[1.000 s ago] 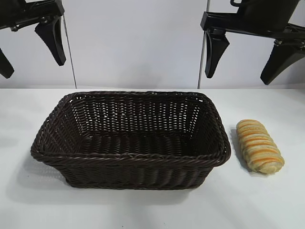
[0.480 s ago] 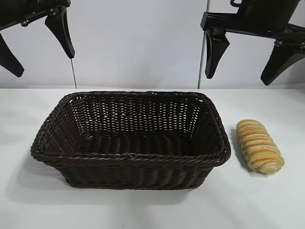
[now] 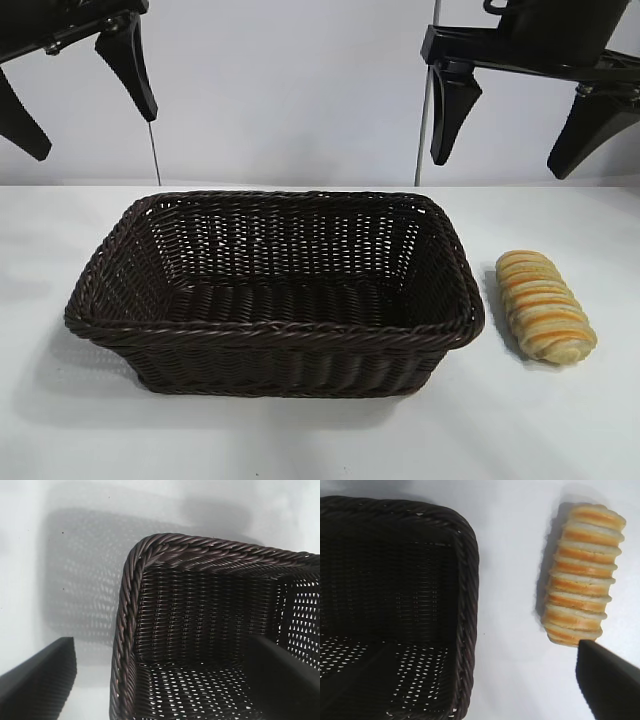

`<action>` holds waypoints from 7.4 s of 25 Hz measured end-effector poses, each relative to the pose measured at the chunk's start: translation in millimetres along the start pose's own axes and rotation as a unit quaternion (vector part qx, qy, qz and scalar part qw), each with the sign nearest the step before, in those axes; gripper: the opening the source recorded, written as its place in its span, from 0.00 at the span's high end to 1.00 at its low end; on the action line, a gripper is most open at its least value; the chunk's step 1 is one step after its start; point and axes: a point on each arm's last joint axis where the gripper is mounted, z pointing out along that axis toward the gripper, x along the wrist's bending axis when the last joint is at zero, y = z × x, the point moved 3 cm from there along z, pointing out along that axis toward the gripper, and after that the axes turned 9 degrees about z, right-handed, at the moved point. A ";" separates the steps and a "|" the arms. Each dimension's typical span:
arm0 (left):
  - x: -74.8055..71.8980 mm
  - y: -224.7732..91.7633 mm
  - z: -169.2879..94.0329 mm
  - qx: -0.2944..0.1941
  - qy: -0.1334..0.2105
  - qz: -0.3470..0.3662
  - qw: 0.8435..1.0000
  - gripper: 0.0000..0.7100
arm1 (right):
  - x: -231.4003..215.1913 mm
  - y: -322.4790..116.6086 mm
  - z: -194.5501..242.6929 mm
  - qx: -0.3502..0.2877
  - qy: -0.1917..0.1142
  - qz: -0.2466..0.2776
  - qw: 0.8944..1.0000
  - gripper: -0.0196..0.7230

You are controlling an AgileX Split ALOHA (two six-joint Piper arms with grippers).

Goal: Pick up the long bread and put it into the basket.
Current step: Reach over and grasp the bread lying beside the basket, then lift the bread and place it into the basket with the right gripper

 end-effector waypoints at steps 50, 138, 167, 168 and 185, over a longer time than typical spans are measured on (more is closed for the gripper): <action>0.1 0.5 0.0 -0.002 0.000 0.000 1.000 0.07 | -95.9 -48.9 3.5 -0.031 -0.139 -0.011 0.990 0.04; -0.2 5.0 -0.1 -0.021 -0.001 0.000 1.000 0.07 | 48.7 11.4 8.0 -0.100 0.149 -0.588 0.789 0.86; -0.2 5.0 -0.1 -0.021 -0.001 0.000 1.000 0.07 | 90.4 -13.3 140.7 -0.014 0.151 -0.614 0.774 0.86; -0.2 5.0 -0.1 -0.021 -0.001 0.000 1.000 0.07 | 90.2 -13.7 142.4 -0.012 0.151 -0.614 0.775 0.86; -0.2 5.0 -0.1 -0.021 -0.001 0.000 1.000 0.07 | 92.3 -11.4 134.2 -0.020 0.152 -0.589 0.793 0.16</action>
